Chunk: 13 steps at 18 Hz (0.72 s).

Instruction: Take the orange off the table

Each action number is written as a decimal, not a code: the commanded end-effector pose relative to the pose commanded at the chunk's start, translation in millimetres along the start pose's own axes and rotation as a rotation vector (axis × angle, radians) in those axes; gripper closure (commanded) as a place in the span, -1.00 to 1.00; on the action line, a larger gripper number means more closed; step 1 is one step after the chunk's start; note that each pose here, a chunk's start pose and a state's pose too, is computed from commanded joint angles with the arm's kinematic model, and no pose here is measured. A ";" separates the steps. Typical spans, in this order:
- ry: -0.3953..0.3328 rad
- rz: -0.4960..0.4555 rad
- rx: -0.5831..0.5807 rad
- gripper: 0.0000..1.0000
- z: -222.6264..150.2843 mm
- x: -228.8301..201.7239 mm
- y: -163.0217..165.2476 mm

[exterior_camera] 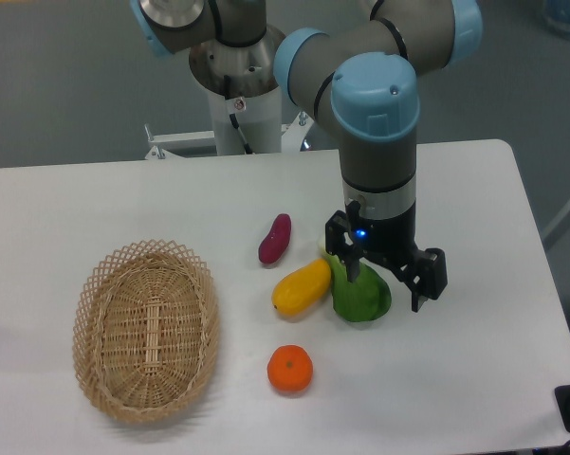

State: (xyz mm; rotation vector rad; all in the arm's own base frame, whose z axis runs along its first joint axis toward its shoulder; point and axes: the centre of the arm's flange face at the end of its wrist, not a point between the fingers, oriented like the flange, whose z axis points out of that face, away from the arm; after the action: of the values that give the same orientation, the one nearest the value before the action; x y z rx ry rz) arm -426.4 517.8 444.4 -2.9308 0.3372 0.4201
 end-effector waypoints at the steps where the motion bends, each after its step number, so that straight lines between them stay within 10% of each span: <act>1: 0.001 0.005 -0.002 -1.00 0.7 0.3 0.3; 8: 0.027 -0.036 -0.008 -1.00 16.0 8.5 1.1; 13: 0.005 -0.230 0.010 -1.00 39.7 14.9 -2.1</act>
State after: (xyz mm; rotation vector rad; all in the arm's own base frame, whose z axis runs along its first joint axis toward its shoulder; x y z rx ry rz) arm -422.2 524.4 402.6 -2.9149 0.0013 0.3765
